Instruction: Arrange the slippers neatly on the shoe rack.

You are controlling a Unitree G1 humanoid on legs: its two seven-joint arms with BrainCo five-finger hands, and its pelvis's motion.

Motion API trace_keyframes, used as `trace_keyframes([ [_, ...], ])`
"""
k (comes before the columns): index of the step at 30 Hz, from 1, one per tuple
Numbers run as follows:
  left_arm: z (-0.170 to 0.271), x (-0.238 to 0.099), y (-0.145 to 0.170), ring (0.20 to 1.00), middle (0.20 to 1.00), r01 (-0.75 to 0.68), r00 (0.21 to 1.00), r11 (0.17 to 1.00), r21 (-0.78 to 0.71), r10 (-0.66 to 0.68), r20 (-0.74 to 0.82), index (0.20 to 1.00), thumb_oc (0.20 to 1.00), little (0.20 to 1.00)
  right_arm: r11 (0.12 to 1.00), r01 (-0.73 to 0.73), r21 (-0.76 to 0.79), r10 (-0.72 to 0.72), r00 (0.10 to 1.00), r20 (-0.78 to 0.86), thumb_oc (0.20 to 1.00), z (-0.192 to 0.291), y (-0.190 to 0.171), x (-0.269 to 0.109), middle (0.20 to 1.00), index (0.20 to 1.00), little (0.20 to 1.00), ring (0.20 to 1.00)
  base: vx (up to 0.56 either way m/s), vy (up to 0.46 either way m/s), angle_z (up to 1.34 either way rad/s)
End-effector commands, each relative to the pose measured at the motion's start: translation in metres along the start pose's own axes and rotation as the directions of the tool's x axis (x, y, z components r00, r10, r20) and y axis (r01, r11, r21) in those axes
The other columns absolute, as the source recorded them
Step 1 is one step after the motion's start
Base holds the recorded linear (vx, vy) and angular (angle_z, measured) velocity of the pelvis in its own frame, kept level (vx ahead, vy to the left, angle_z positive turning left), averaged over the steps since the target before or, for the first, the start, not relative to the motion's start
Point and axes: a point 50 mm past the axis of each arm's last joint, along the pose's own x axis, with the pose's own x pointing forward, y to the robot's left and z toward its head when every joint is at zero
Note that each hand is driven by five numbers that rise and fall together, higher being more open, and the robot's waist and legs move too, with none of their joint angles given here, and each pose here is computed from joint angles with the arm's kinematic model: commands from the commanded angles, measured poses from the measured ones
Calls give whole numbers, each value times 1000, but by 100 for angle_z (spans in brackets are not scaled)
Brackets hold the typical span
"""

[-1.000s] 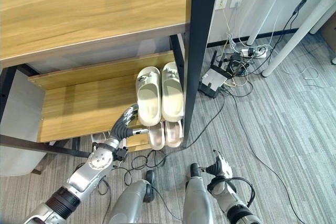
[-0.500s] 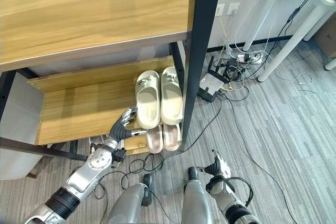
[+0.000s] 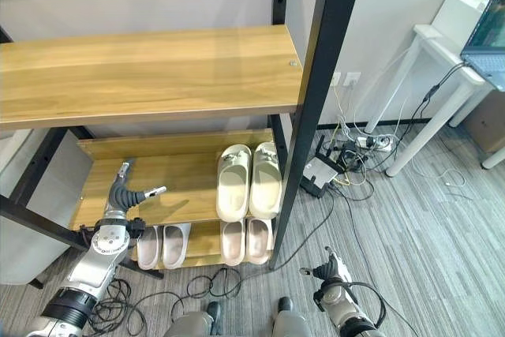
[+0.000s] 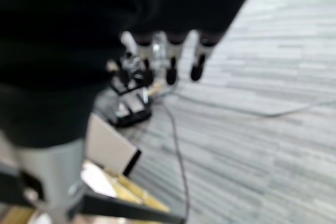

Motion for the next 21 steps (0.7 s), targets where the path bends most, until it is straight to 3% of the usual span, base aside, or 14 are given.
trace_keyframes([
  [1, -19, -9, 7, 1000, 1000, 68, 997, 996, 53, -67, -27, 1000, 1000, 1000, 999, -20, -26, 20, 1000, 4, 1000, -8, -4, -1, 1000, 1000, 1000, 1000, 0, 0, 0],
  [8, -97, -50, -9, 1000, 1000, 255, 909, 964, 72, -214, -358, 1000, 1000, 1000, 992, -108, -63, 102, 990, -96, 1000, -44, 5, -11, 1000, 1000, 1000, 1000, 1, 0, -2],
  [14, -116, -66, -11, 1000, 1000, 293, 872, 953, 77, -234, -429, 1000, 1000, 1000, 982, -177, -69, 162, 971, -178, 1000, -70, 19, -24, 1000, 1000, 1000, 1000, -48, -36, -8],
  [21, -98, -48, 16, 1000, 1000, -27, 935, 985, -171, -35, -352, 1000, 1000, 1000, 978, -207, 3, 198, 932, -304, 1000, -97, 35, -41, 1000, 1000, 1000, 1000, -44, -34, -1],
])
